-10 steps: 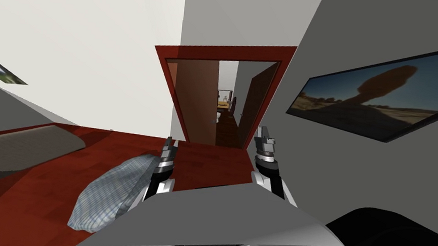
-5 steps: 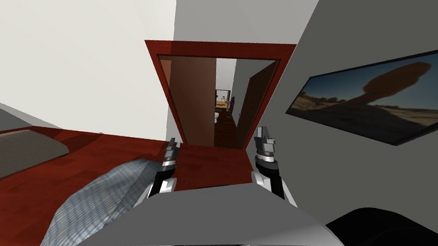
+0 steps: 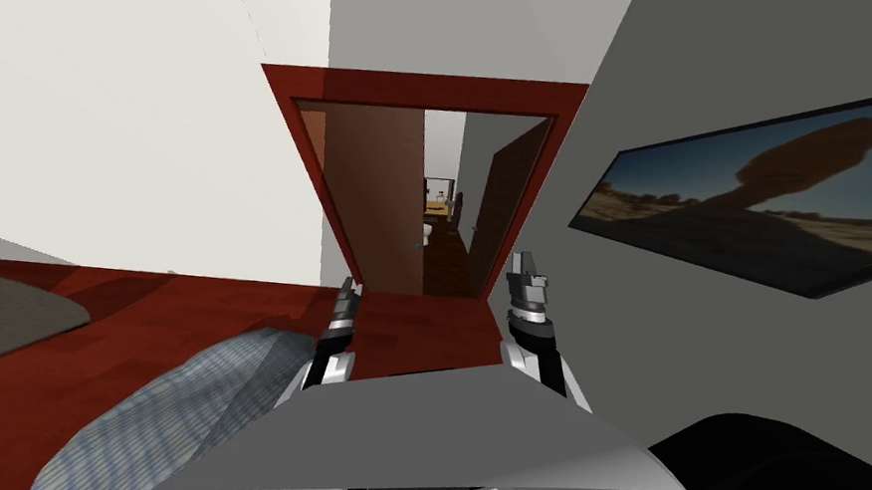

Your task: Push the door open

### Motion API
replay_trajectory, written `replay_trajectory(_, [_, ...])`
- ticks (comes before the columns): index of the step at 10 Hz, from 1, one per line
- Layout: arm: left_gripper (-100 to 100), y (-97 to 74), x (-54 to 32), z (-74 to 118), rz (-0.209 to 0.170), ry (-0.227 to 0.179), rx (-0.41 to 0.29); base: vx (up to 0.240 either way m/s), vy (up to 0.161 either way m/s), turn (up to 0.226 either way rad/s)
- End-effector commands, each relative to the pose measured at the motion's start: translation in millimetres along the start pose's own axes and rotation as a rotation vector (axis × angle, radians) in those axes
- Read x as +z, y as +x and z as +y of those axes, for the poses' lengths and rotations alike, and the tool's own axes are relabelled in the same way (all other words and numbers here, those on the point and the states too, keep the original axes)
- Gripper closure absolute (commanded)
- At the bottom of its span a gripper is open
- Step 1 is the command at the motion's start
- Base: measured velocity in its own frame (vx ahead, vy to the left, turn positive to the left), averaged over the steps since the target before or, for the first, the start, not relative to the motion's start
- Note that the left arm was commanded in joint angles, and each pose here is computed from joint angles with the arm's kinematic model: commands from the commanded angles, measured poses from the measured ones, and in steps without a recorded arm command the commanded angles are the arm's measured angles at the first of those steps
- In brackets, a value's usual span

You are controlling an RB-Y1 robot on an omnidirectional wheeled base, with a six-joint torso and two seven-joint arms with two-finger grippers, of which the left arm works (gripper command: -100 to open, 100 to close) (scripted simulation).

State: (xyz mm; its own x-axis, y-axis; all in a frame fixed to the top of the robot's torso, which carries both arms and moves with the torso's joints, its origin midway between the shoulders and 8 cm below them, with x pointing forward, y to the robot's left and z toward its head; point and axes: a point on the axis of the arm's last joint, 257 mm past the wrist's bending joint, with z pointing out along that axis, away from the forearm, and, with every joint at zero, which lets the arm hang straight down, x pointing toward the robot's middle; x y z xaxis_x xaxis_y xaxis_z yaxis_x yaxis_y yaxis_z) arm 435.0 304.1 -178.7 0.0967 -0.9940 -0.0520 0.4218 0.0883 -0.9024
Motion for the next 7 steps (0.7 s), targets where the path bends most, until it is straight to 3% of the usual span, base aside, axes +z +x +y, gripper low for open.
replay_trajectory(1, [-100, 0.4, -0.7, 13.6, 0.0, -0.021, -0.003, 0.091, -0.021, -0.057])
replay_trajectory(7, [-100, 1.9, -2.0, 57.1, -0.003, -0.093, -0.016, 0.104, -0.004, -0.074])
